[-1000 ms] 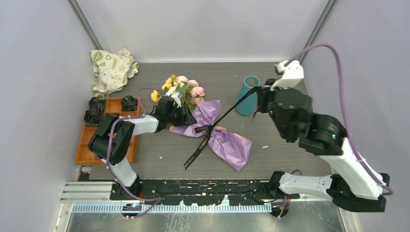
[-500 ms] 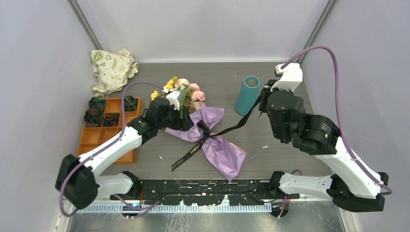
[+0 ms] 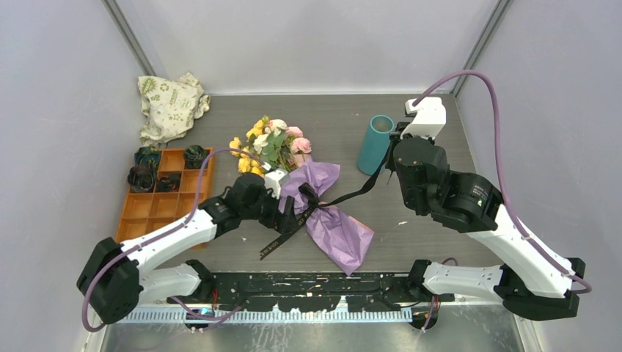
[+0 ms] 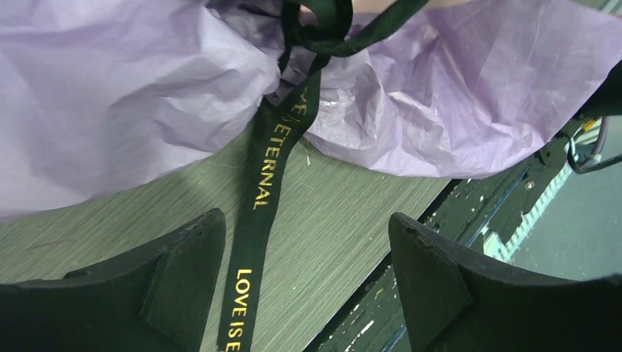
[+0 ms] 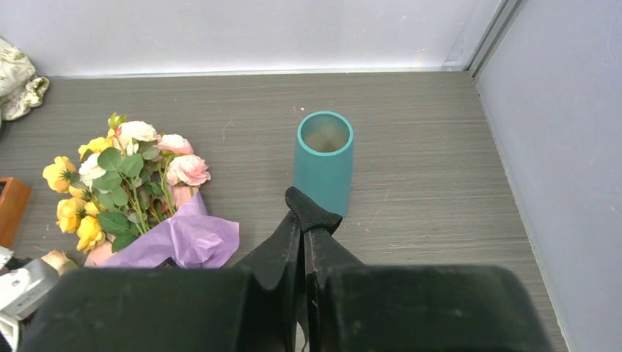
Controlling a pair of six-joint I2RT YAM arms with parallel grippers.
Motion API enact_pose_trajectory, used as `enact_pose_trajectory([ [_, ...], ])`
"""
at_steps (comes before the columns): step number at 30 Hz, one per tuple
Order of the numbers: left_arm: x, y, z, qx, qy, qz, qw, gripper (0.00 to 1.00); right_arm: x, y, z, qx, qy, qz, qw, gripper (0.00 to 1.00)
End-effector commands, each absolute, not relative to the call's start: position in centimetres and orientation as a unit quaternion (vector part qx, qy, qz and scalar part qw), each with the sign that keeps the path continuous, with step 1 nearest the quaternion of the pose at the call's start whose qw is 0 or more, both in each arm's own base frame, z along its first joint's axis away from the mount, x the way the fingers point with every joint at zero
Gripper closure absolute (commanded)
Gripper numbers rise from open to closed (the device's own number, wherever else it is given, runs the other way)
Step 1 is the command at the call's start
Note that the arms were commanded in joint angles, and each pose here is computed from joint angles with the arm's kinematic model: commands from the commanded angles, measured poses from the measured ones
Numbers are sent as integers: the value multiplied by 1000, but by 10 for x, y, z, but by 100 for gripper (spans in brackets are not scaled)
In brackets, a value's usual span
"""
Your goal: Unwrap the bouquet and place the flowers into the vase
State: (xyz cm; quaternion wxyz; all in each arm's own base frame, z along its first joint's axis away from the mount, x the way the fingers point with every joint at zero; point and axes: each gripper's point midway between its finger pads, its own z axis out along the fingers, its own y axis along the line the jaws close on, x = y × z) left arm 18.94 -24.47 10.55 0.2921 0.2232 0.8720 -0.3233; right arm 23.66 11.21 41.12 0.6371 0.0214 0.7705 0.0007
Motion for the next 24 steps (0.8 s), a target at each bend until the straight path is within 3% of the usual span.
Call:
enact_pose_trajectory([
  [1,194,-264,107,252,855,-334,305,18,238,112,420,37,760,14,649,90],
  [18,207,-301,51,286,871,-301,263,22,238,116,409,33,765,23,643,89],
  [21,207,-303,47,289,872,-300,258,27,238,117,406,32,767,24,640,89],
  [24,206,-304,44,290,873,-298,255,39,238,117,405,34,767,27,640,89],
])
